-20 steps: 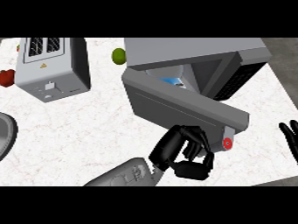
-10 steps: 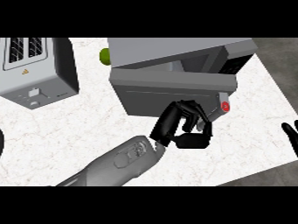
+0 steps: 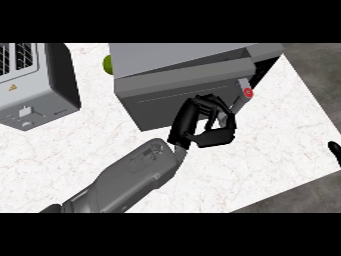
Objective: Pick up the milk, place it into the microwave and close the microwave
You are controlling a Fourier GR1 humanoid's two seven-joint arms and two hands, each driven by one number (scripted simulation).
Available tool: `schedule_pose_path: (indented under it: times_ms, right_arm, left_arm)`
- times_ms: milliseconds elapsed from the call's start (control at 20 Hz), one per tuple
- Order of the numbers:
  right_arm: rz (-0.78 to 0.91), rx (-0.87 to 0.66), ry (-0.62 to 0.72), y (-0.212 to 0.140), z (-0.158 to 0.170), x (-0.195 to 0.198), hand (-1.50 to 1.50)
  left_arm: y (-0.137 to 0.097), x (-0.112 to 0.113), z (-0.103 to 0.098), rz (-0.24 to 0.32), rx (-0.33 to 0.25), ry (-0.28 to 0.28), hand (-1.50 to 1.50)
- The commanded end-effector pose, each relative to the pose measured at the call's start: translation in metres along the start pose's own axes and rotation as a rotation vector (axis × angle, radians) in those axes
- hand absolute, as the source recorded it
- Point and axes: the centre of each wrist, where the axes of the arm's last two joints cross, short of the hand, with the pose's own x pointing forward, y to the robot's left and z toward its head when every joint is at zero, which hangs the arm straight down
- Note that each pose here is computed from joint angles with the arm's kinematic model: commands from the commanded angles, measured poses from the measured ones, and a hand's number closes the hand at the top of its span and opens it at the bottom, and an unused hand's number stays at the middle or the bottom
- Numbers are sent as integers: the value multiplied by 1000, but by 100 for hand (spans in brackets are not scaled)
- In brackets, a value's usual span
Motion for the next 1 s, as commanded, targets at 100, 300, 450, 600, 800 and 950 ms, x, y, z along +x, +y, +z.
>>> schedule_pose_path:
  times_ms: [100, 300, 450, 600, 800, 950]
  right_arm:
    - [2, 19, -23, -3, -7, 9, -150]
    - [4, 46, -21, -2, -10, 15, -150]
    - [-5, 67, -29, 0, -12, 19, -150]
    - [-13, 46, -43, -5, -14, 18, -150]
    - [-9, 65, -39, -5, -18, 24, -150]
    - [-11, 55, -34, -6, -17, 26, -150]
  left_arm:
    - [8, 18, -26, 29, 57, -71, 150]
    - [13, 16, -31, 26, 76, -81, 150]
    - [15, 10, -29, 33, 81, -77, 150]
    - [17, 9, -30, 42, 91, -92, 150]
    - [15, 8, -30, 43, 73, -106, 150]
    - [18, 8, -33, 44, 86, -116, 150]
